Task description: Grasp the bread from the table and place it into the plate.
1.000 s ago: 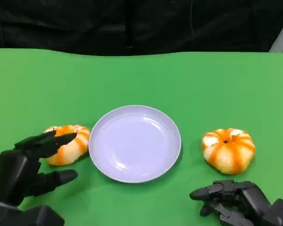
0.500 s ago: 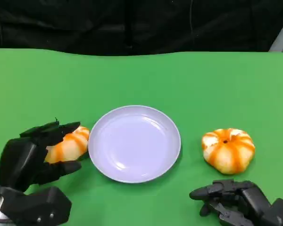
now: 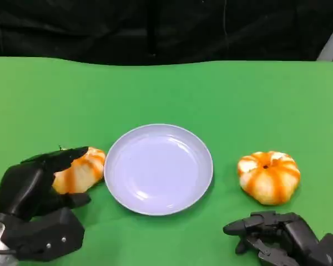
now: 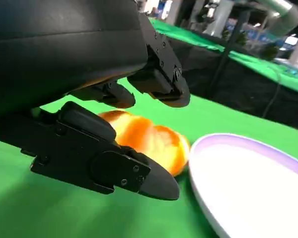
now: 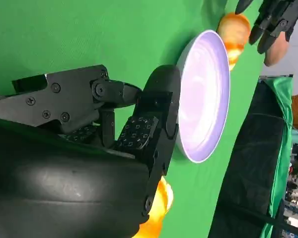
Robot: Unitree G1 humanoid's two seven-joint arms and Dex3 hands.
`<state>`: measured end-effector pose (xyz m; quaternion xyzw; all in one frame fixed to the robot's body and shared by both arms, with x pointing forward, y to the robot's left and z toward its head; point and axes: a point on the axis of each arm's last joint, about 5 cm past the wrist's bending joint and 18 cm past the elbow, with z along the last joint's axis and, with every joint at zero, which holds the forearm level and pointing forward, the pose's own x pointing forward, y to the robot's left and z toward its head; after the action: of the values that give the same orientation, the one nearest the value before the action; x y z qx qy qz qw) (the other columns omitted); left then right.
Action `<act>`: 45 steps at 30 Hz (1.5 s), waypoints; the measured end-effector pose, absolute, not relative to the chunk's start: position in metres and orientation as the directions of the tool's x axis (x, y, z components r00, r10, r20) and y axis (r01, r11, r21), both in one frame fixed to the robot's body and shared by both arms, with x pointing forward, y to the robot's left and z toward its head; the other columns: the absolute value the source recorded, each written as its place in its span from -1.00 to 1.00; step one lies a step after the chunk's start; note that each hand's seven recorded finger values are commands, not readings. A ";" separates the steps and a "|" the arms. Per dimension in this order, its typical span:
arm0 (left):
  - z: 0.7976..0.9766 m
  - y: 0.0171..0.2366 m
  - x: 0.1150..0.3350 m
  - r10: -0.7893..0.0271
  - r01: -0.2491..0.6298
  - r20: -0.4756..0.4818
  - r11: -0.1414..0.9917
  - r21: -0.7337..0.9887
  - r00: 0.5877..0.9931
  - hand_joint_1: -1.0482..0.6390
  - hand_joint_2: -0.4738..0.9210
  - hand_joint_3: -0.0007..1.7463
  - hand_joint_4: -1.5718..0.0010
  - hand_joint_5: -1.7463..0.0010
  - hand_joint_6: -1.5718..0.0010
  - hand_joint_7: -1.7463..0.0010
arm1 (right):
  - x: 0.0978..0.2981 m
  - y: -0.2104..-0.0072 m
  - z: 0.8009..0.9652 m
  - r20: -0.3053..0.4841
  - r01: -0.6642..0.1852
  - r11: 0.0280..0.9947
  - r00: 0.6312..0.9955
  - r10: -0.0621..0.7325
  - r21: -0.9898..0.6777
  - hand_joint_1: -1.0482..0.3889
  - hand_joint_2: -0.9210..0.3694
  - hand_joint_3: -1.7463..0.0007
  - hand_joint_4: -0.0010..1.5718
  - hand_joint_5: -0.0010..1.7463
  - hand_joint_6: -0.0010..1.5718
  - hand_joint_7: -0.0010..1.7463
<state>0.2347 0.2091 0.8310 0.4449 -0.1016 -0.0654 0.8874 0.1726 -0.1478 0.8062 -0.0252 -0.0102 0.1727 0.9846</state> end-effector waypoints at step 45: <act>0.829 0.200 0.248 -0.220 0.144 -0.039 0.489 0.860 0.975 0.32 0.93 -0.98 0.43 1.00 0.32 1.00 | 0.171 -0.148 0.807 0.006 -0.330 0.943 0.944 0.330 -0.055 0.36 -1.00 0.57 0.04 0.31 0.52 -0.85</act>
<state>0.2477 0.1998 0.8294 0.4944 -0.0382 -0.1057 0.8619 0.1714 -0.1476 0.8072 -0.0265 -0.0074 0.1674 0.9855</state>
